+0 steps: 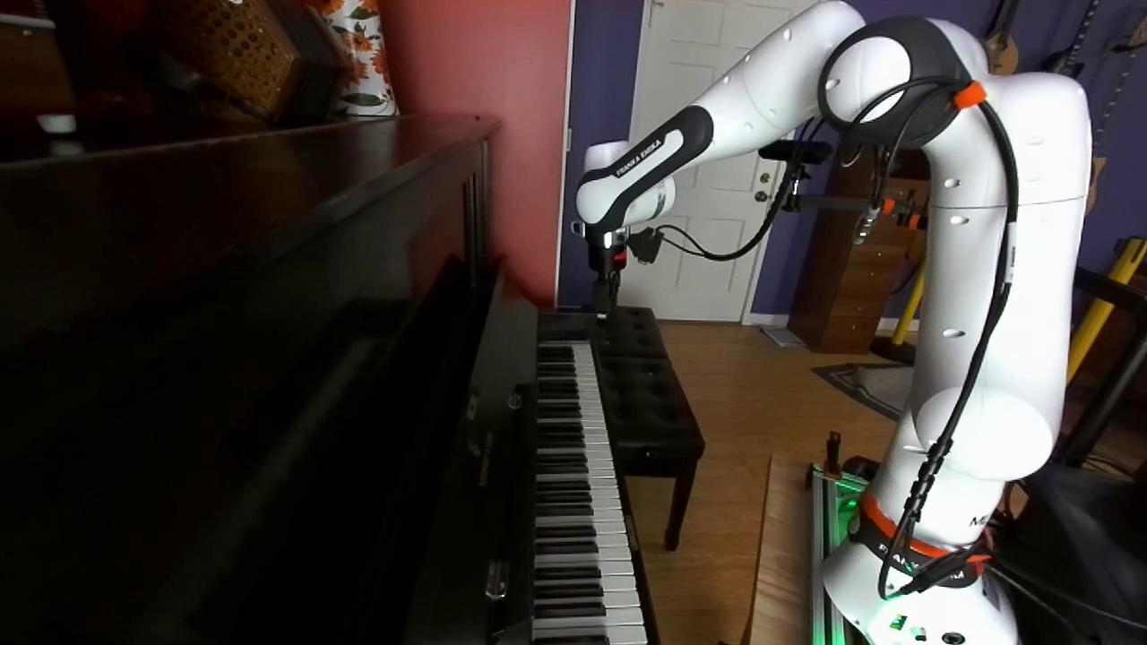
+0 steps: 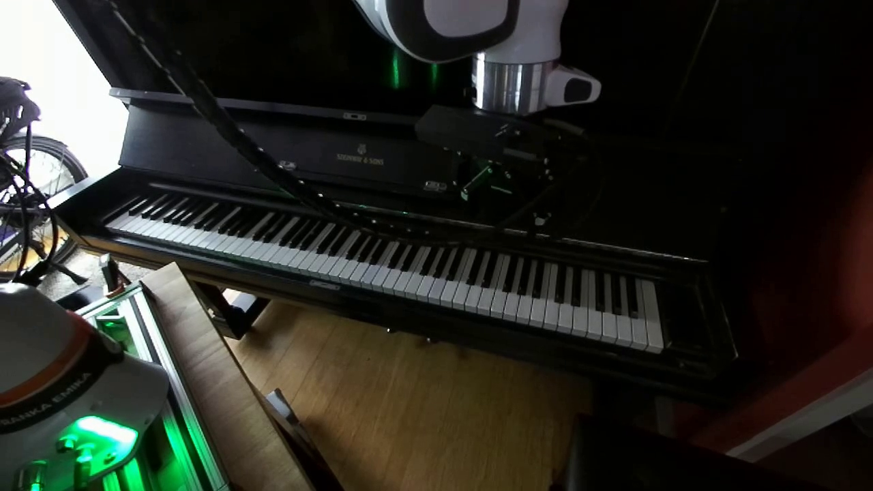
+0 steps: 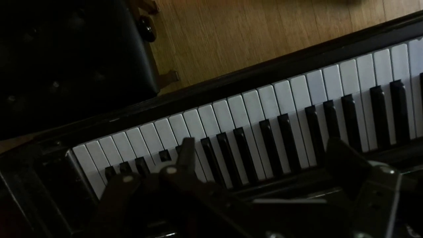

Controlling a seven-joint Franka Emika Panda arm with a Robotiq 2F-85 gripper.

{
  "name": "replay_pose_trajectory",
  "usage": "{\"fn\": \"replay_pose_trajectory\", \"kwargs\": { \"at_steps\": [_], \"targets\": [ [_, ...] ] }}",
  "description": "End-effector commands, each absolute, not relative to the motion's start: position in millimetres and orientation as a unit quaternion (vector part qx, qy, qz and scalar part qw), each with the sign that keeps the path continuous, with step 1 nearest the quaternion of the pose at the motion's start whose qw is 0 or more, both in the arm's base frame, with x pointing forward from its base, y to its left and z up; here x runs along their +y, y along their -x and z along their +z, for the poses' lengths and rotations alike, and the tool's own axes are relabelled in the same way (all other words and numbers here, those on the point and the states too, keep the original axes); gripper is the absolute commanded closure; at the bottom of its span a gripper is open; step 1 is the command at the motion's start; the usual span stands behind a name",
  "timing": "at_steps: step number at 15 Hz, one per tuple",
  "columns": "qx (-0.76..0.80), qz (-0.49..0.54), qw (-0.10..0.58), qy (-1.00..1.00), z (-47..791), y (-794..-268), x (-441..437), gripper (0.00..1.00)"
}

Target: Press the fifth black key to the right on the keyboard

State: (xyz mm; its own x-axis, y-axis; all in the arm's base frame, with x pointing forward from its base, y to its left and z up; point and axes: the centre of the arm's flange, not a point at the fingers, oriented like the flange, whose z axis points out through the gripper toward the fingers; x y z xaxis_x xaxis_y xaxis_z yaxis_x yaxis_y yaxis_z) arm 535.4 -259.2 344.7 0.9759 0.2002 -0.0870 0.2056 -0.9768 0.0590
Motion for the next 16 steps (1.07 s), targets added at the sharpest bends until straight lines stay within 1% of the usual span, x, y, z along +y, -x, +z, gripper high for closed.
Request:
{"fn": "replay_pose_trajectory", "kwargs": {
  "at_steps": [1,2,4,5,7,9,12,13,16],
  "targets": [
    [0.116,-0.048,0.053,-0.991,309.5,-555.7,-284.2,0.00],
    [0.125,-0.045,0.051,-0.990,302.2,-558.5,-287.4,0.22],
    [0.133,-0.049,0.058,-0.988,286.7,-565.9,-294.4,0.34],
    [0.139,-0.048,0.061,-0.987,279.8,-569.7,-296.8,0.44],
    [0.144,-0.052,0.060,-0.986,266.5,-577.6,-299.1,0.60],
    [0.144,-0.058,0.061,-0.986,254.2,-584.8,-299.5,0.73],
    [0.145,-0.052,0.064,-0.986,237.6,-595.3,-298.7,0.98],
    [0.145,-0.053,0.065,-0.986,232.4,-598.8,-298.9,1.00],
    [0.158,-0.046,0.068,-0.984,220.4,-608.3,-301.6,1.00]
  ]
}}
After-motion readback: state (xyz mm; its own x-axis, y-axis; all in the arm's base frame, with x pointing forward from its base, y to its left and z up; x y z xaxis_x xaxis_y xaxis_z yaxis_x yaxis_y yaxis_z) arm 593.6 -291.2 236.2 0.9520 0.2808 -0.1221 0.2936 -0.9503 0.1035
